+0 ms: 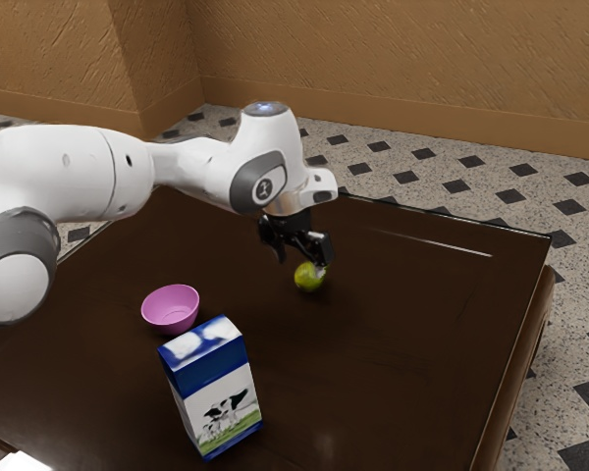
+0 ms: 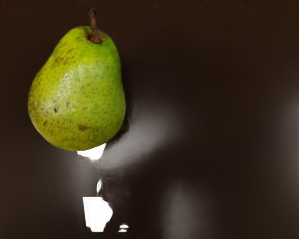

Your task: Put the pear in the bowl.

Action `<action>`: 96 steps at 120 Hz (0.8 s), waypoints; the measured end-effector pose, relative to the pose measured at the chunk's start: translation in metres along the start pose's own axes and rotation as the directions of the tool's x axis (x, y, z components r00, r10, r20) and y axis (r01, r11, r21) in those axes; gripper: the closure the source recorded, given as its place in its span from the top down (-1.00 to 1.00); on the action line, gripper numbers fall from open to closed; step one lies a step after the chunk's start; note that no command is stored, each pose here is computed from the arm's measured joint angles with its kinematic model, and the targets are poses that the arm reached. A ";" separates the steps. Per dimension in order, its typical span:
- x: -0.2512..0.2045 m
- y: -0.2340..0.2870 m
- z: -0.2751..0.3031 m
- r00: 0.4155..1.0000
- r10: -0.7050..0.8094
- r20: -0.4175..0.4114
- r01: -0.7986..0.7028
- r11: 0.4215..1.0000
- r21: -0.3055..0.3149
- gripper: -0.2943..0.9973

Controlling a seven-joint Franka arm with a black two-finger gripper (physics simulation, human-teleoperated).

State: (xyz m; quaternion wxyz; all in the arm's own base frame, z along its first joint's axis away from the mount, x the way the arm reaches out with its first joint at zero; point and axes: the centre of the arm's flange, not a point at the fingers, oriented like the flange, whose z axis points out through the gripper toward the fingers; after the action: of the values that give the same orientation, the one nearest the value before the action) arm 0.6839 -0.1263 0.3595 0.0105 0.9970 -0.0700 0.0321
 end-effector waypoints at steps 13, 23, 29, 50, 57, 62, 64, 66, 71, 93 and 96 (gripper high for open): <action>0.012 0.013 0.026 0.997 0.001 -0.078 -0.001 1.000 0.004 0.51; 0.021 0.022 0.038 0.990 0.000 -0.138 -0.001 1.000 -0.001 0.51; 0.026 0.026 0.045 0.987 -0.004 -0.163 0.003 1.000 -0.005 0.51; 0.032 -0.006 0.062 0.977 -0.070 -0.200 0.070 0.998 -0.007 0.51; 0.032 -0.008 0.071 0.977 -0.076 -0.200 0.076 0.997 -0.007 0.51; 0.032 -0.009 0.075 0.977 -0.077 -0.201 0.078 0.997 -0.006 0.51; 0.032 -0.009 0.076 0.976 -0.078 -0.202 0.078 0.997 -0.005 0.51; 0.032 -0.009 0.077 0.976 -0.079 -0.203 0.079 0.997 -0.005 0.51; 0.033 -0.014 0.076 0.975 -0.085 -0.207 0.086 0.996 -0.004 0.51; 0.031 -0.032 0.087 0.974 -0.106 -0.202 0.109 0.994 0.003 0.51; 0.031 -0.032 0.090 0.974 -0.106 -0.201 0.109 0.994 0.004 0.51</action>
State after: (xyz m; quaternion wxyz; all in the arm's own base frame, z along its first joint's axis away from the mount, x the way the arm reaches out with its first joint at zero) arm 0.7249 -0.1015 0.2713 0.0119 0.9911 -0.0142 0.1321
